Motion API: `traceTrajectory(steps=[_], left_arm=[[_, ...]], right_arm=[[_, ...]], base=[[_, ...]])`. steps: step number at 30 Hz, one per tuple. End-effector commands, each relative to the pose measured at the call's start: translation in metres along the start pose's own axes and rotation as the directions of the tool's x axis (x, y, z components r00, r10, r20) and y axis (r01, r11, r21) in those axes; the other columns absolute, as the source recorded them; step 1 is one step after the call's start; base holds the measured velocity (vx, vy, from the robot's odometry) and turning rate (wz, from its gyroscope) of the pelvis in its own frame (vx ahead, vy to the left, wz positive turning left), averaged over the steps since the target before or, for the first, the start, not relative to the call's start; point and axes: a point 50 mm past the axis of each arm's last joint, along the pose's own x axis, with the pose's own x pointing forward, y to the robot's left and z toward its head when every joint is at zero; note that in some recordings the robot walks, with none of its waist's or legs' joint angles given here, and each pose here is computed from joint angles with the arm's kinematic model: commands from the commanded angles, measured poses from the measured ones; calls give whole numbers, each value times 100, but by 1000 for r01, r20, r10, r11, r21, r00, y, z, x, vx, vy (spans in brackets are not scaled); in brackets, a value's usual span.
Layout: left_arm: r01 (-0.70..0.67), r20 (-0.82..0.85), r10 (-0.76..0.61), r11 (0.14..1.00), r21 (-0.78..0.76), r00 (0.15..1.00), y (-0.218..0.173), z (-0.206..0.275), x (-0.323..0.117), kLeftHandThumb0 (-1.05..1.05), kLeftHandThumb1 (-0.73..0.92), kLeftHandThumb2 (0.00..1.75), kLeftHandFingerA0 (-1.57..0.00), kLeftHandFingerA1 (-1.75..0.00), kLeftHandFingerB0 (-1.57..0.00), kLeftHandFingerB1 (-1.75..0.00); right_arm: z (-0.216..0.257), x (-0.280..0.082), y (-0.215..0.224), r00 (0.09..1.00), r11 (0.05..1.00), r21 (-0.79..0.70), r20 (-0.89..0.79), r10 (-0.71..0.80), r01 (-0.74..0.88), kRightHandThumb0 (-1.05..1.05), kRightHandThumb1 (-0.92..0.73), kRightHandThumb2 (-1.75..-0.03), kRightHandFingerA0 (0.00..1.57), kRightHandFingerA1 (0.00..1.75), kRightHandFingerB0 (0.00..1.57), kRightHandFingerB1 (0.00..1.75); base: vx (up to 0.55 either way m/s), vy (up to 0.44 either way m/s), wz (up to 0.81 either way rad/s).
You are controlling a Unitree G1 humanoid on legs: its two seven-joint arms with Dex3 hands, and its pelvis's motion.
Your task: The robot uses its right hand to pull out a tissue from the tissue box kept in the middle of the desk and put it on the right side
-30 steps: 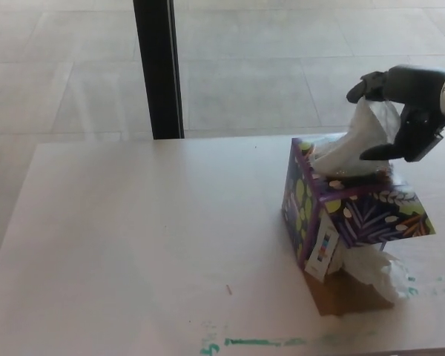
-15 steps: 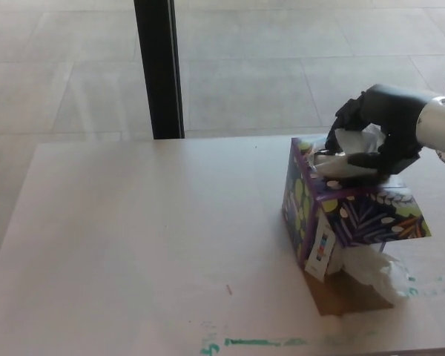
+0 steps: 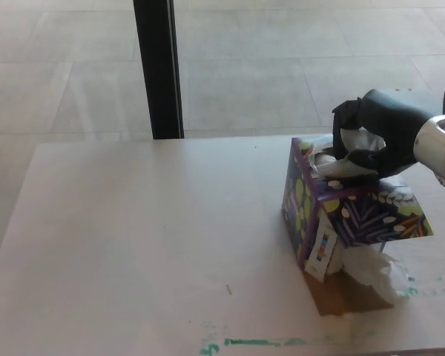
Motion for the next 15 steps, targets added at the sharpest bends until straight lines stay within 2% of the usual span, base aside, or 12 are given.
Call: traceTrajectory(steps=[1,2,4,8,10,11,13,14,15], left_arm=[[2,4,-2,1000,-16,1000,5,-3,-3,-78,92,68,-57,-52,-51,-46],[8,3,-8,1000,-10,1000,5,-4,-3,-78,92,69,-56,-53,-48,-46],[1,-1,-1,1000,1,1000,5,-5,-3,-79,92,69,-60,-50,-52,-45],[0,-4,0,1000,18,1000,5,-5,-4,-79,92,70,-56,-52,-49,-45],[-5,-1,5,1000,15,1000,5,-6,-4,-80,92,68,-59,-51,-52,-45],[0,1,0,1000,22,1000,6,-4,-4,-80,92,70,-58,-51,-50,-45],[-4,0,4,999,49,1000,7,-4,-4,-80,92,70,-58,-49,-51,-45],[-4,-1,4,998,55,1000,7,-4,-5,-80,92,71,-57,-50,-49,-45],[0,-2,0,998,59,1000,7,-4,-4,-79,92,71,-55,-50,-45,-44]], right_arm=[[-5,-4,1,997,994,-88,44,-67,71,-29,-67,-75,99,174,64,147],[-5,-6,2,991,990,-85,80,-103,110,-25,-65,-82,80,175,67,157],[-5,-7,2,989,988,-96,97,-114,124,-24,-64,-83,79,175,67,157],[-3,-7,1,969,969,-135,167,-183,206,-23,-59,-89,80,175,69,159],[-4,-7,-3,959,958,-154,188,-212,242,-23,-59,-87,80,175,65,165],[-3,-8,-14,953,938,-225,212,-215,262,-23,-63,-82,80,175,68,156],[-3,-10,-22,942,920,-258,239,-237,296,-23,-63,-87,85,173,73,145],[-4,-11,-24,937,912,-268,246,-247,310,-21,-63,-87,92,168,83,119],[-4,-13,-28,930,903,-277,264,-257,328,-21,-61,-90,96,147,89,102]], base=[[0,0,0],[0,0,0],[0,0,0],[0,0,0],[0,0,0],[0,0,0],[0,0,0],[0,0,0],[0,0,0]])
